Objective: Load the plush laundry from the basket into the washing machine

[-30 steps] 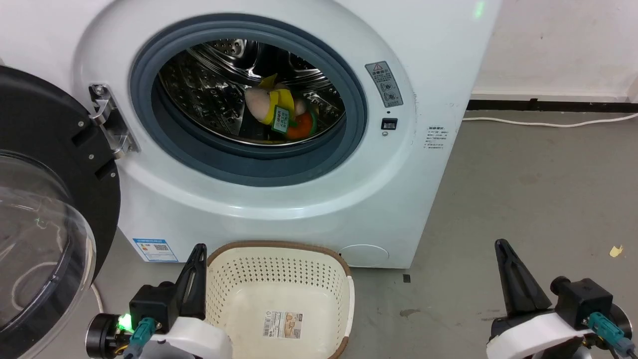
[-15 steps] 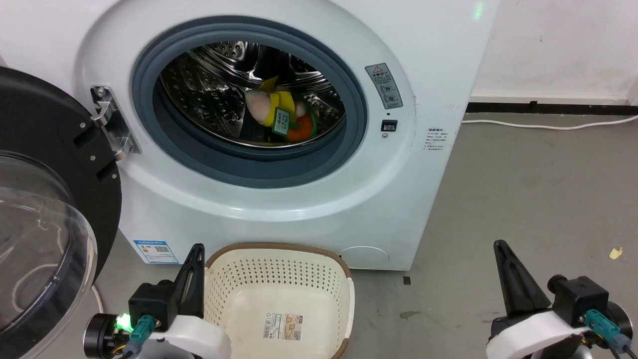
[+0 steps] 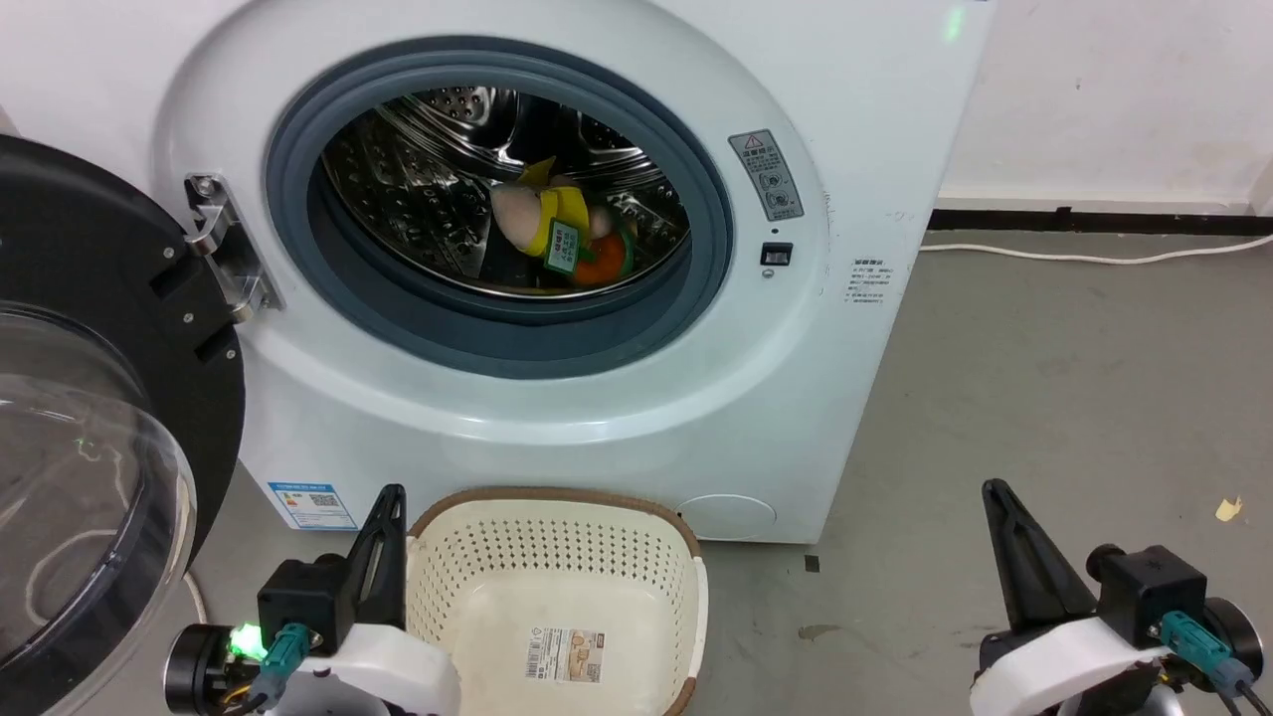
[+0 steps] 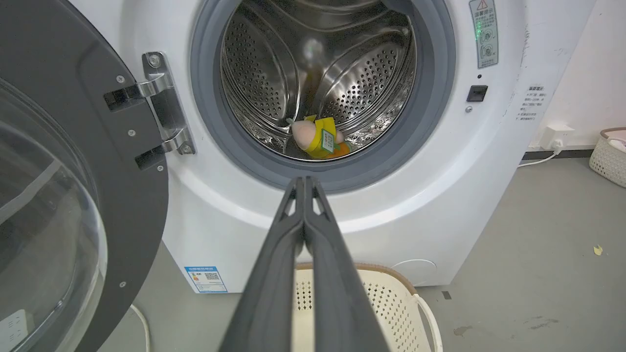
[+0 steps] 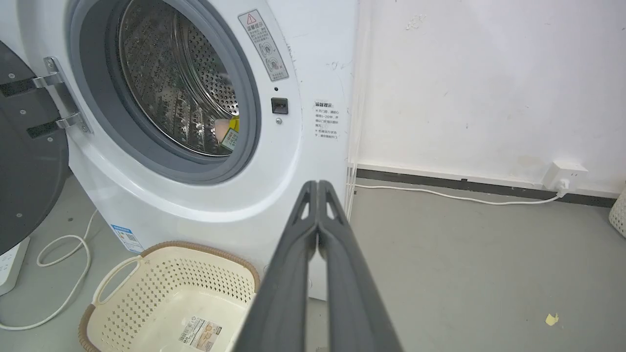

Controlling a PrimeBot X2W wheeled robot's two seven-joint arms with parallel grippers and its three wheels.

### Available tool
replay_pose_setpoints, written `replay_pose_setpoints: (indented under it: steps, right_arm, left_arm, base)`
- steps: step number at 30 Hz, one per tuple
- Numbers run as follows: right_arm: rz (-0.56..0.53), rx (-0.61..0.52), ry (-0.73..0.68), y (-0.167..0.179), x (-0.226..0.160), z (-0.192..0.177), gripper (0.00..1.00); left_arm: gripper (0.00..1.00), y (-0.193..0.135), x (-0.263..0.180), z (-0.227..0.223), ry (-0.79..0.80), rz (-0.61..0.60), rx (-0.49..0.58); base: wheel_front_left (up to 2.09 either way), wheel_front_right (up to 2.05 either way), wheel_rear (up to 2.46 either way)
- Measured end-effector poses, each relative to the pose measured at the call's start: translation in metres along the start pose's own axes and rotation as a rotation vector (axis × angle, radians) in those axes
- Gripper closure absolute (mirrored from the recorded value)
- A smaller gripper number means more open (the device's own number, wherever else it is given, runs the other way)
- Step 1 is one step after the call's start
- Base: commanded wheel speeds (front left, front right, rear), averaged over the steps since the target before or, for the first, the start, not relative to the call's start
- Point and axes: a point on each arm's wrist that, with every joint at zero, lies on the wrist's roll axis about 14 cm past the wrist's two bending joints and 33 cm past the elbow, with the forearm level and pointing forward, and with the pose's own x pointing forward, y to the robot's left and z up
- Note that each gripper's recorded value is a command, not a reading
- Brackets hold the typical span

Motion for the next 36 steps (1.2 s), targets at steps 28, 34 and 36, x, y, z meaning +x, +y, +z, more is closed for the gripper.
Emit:
replay_pose_setpoints:
  steps: [28, 34, 36]
  right_arm:
    - [0.004, -0.041, 0.033, 0.0008, -0.0005, 0.0017, 1.00]
    - [0.004, -0.053, 0.038, 0.0009, -0.0007, 0.0023, 1.00]
    - [0.004, -0.058, 0.042, 0.0010, -0.0008, 0.0022, 1.00]
  left_arm:
    - [1.00, 0.0046, -0.0012, 0.0054, 0.017, 0.024, 0.014]
    - [1.00, 0.0056, -0.0014, 0.0070, 0.017, 0.029, 0.018]
    - [1.00, 0.0055, -0.0015, 0.0072, 0.020, 0.028, 0.017]
  base:
    - [0.00, 0.00, 0.00]
    - [0.00, 0.00, 0.00]
    - [0.00, 0.00, 0.00]
